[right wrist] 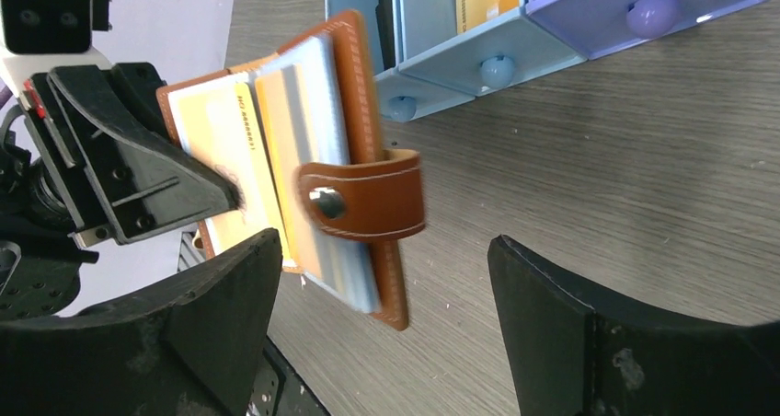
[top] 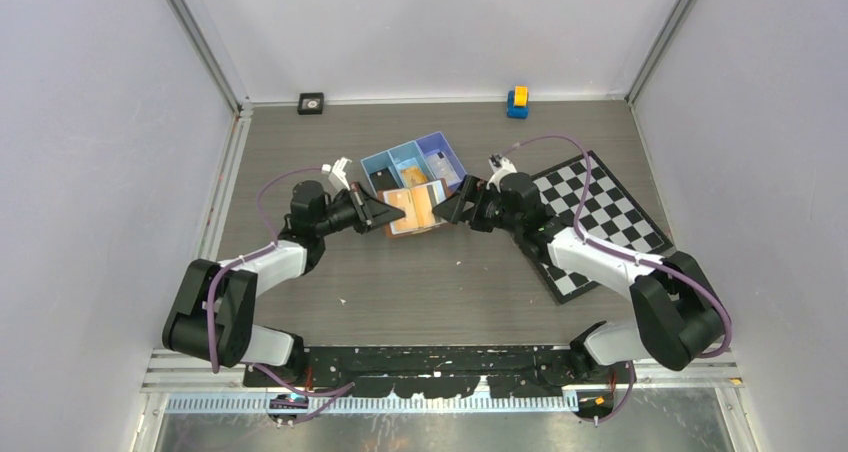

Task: Take the credit cards out of the card holder
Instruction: Pick up the card holder from the center of the board, then remove the credit card from the card holder.

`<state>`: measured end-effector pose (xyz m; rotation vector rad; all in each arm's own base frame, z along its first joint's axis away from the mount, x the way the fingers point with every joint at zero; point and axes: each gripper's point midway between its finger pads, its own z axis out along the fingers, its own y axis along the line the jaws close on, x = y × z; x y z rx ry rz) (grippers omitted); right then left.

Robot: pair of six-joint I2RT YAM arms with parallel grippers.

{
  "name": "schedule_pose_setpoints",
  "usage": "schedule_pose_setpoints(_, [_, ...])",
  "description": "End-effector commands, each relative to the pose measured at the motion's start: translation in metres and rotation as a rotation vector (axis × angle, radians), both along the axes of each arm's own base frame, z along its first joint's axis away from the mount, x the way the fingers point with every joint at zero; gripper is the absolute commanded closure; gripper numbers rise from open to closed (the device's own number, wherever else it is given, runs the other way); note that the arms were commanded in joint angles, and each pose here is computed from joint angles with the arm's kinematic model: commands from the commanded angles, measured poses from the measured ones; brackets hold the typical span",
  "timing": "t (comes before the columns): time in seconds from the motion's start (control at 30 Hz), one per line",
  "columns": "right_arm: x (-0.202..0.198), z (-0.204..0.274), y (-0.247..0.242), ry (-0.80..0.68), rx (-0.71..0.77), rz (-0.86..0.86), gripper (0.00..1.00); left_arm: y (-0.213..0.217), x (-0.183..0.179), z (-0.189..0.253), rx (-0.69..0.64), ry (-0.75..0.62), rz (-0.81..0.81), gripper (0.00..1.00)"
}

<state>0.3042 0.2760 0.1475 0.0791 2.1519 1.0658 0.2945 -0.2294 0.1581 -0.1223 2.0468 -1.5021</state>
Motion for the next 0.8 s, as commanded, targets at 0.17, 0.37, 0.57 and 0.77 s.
schedule_pose_setpoints(0.17, [-0.002, 0.035, 0.013, -0.075, 0.243, 0.094, 0.25, -0.007, -0.004, 0.037, -0.115, -0.121, -0.071, 1.0])
schedule_pose_setpoints(0.37, [-0.004, 0.048, 0.015, -0.091, 0.362, 0.141, 0.43, -0.009, -0.003, 0.034, -0.123, -0.107, -0.091, 1.0])
schedule_pose_setpoints(0.57, [-0.001, 0.046, 0.018, -0.068, 0.409, 0.166, 0.59, -0.012, -0.003, 0.031, -0.129, -0.095, -0.107, 1.0])
schedule_pose_setpoints(0.77, [0.001, 0.041, 0.021, -0.044, 0.419, 0.172, 0.65, -0.013, -0.004, 0.03, -0.129, -0.095, -0.114, 1.0])
